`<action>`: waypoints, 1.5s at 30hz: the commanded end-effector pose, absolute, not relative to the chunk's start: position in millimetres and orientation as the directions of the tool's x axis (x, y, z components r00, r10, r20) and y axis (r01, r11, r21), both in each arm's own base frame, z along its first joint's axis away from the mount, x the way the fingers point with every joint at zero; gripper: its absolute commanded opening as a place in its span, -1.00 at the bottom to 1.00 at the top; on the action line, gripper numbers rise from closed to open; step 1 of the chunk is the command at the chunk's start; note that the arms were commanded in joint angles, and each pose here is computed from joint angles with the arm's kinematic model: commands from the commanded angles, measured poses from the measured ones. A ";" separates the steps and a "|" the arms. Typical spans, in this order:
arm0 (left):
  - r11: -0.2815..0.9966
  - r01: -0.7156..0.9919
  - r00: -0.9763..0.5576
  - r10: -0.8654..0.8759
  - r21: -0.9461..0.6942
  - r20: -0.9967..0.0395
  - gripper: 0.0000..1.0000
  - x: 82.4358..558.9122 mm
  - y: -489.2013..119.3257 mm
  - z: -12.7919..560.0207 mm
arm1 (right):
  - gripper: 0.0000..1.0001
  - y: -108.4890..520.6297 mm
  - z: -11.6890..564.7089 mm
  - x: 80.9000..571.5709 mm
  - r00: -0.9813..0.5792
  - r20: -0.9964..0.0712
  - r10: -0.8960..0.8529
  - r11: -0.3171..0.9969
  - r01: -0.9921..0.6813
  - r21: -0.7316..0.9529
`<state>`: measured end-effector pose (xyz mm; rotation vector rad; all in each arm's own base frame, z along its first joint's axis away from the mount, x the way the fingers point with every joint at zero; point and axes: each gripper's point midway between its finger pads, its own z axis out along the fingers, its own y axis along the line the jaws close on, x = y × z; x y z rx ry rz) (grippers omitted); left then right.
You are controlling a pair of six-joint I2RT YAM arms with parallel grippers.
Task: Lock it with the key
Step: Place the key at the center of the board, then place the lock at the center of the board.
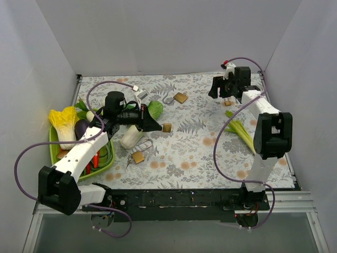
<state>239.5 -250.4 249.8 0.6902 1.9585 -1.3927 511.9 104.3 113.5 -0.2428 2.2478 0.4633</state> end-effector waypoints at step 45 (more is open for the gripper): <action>0.217 0.539 -0.837 0.030 -0.814 -0.547 -1.00 219.5 -255.9 257.7 | 0.30 350.8 252.3 222.2 0.331 -0.811 -0.482 0.105 -0.897 -0.429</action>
